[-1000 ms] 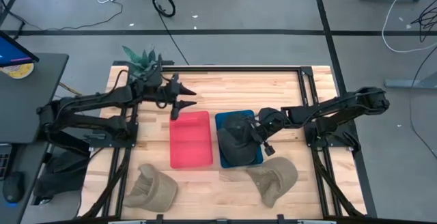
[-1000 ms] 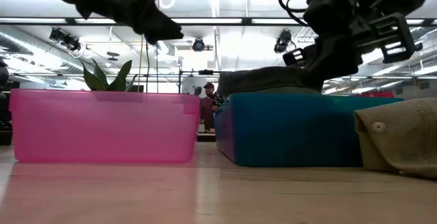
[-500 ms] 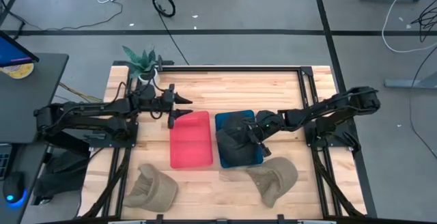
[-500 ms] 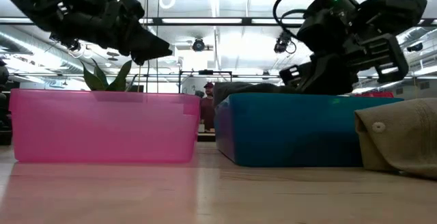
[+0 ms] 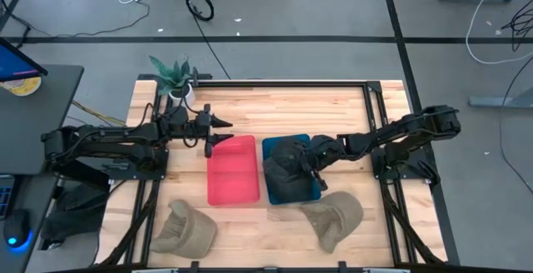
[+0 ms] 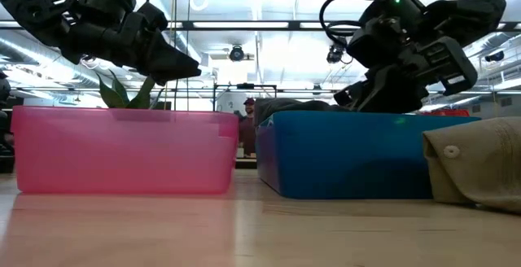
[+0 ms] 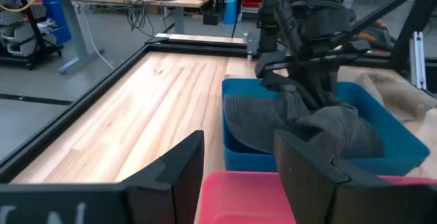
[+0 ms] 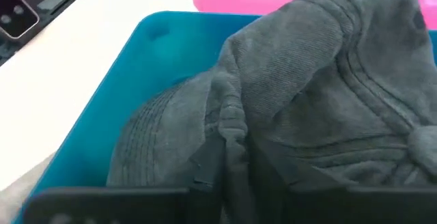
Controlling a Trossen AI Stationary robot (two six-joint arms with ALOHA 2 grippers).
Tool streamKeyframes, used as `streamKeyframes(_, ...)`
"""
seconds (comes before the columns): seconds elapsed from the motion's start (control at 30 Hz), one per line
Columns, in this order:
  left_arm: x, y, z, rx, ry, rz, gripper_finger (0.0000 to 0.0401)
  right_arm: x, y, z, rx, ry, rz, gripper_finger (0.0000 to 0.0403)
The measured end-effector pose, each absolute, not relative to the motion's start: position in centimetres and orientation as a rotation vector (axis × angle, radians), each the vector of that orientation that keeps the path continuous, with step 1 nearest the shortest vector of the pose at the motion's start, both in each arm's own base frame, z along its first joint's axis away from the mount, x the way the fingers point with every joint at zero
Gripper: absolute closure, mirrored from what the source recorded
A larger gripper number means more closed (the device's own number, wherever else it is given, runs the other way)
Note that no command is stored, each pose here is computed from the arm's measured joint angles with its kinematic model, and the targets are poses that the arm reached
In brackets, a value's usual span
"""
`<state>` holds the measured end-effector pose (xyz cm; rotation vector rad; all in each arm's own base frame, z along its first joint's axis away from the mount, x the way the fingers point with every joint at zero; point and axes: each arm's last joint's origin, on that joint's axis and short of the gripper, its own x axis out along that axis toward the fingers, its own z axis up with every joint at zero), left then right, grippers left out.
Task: Pick & Place hat
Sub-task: Put the black cap into the blue bin
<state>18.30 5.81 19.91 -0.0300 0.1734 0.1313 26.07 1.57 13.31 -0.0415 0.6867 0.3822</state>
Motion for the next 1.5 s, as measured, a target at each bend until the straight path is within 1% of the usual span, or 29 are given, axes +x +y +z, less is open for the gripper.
streamKeyframes(0.3, 18.3, 5.8, 19.8, -0.010, 0.181, 0.113, 0.0220, 26.7, 1.7, 16.7, 0.024, 0.660, 0.385, 0.0224)
streamKeyframes(0.43, 18.3, 5.7, 19.8, 0.006, 0.181, 0.092, 0.0220, 26.9, 1.7, 18.5, 0.022, 0.661, 0.375, 0.0195)
streamKeyframes(0.57, 18.3, 5.7, 19.8, 0.004, 0.181, 0.094, 0.0220, 27.2, 1.6, 19.7, 0.014, 0.651, 0.360, 0.0178)
streamKeyframes(0.77, 18.3, 5.7, 19.8, 0.012, 0.181, 0.093, 0.0220, 29.0, 1.7, 20.7, -0.039, 0.454, 0.364, 0.0174)
streamKeyframes(0.87, 18.3, 5.7, 19.8, 0.015, 0.180, 0.093, 0.0220, 29.8, 1.6, 20.2, -0.054, 0.420, 0.327, 0.0179)
streamKeyframes(1.0, 18.3, 5.7, 19.8, 0.012, 0.181, 0.093, 0.0220, 31.4, 1.6, 19.0, -0.056, 0.460, 0.318, 0.0185)
streamKeyframes(1.1, 18.3, 5.7, 19.8, 0.012, 0.181, 0.093, 0.0220, 33.3, 1.7, 18.9, -0.076, 0.461, 0.324, 0.0187)
streamKeyframes(1.2, 18.3, 5.7, 19.8, 0.012, 0.181, 0.093, 0.0220, 34.4, 1.7, 18.0, -0.063, 0.563, 0.329, 0.0187)
streamKeyframes(1.33, 18.3, 5.7, 19.8, 0.012, 0.182, 0.093, 0.0220, 34.3, 1.2, 16.7, -0.040, 0.679, 0.326, 0.0187)
streamKeyframes(1.5, 18.3, 5.7, 19.8, 0.013, 0.181, 0.096, 0.0220, 33.6, 1.1, 14.9, -0.023, 0.703, 0.280, 0.0187)
